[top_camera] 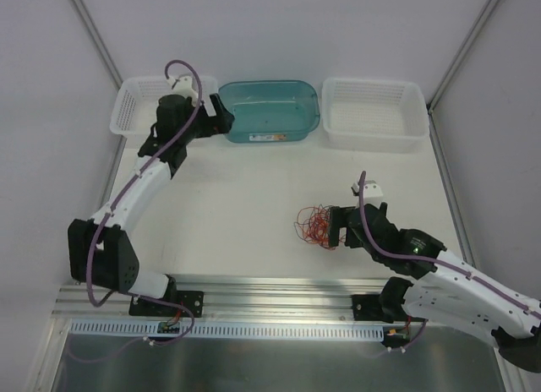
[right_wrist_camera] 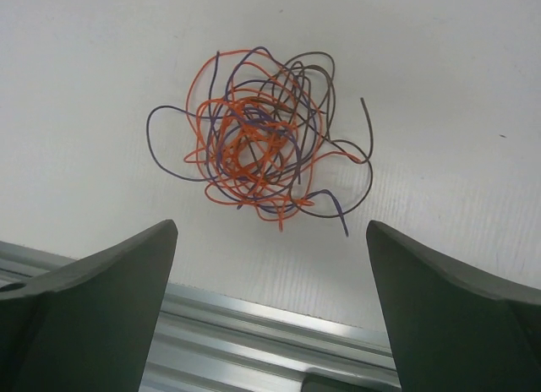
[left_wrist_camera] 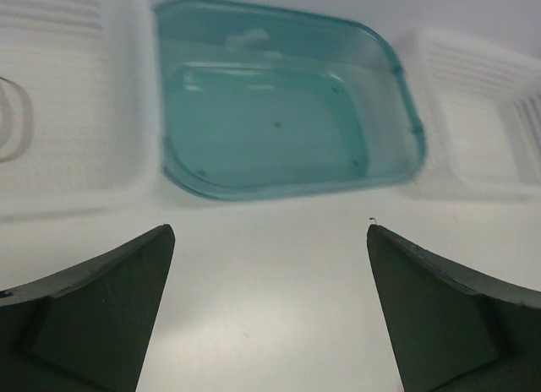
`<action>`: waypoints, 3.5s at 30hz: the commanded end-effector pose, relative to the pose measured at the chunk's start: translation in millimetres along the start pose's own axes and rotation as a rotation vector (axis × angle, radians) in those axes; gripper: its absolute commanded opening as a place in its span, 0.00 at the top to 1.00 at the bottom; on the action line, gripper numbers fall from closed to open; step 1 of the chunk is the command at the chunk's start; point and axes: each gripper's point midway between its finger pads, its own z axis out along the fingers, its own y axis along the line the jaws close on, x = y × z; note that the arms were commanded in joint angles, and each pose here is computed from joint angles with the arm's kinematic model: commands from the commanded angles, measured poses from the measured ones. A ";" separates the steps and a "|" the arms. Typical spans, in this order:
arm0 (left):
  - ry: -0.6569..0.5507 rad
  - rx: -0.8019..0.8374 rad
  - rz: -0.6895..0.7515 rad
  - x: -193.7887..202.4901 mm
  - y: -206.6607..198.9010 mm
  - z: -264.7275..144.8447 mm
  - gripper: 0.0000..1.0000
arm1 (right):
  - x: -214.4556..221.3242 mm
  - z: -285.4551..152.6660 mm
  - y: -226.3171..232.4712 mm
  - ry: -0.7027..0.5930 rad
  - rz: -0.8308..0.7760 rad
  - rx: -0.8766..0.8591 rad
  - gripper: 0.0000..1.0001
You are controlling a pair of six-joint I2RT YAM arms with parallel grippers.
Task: Untangle the cables
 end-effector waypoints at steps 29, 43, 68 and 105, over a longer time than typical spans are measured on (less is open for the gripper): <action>0.492 0.299 -0.257 247.2 -43.1 -218.9 0.01 | 30.8 101.3 66.5 0.146 0.062 -0.059 0.72; 0.560 0.338 -0.218 278.8 -88.0 -212.6 0.01 | 27.2 97.9 152.5 0.181 0.007 -0.211 0.99; 0.551 0.209 -0.180 315.0 -111.0 -186.9 0.04 | 33.3 83.0 143.9 0.155 -0.016 -0.179 0.66; 0.510 0.007 -0.033 342.5 -60.4 -170.3 1.00 | -22.0 23.3 10.7 -0.085 0.037 0.152 0.99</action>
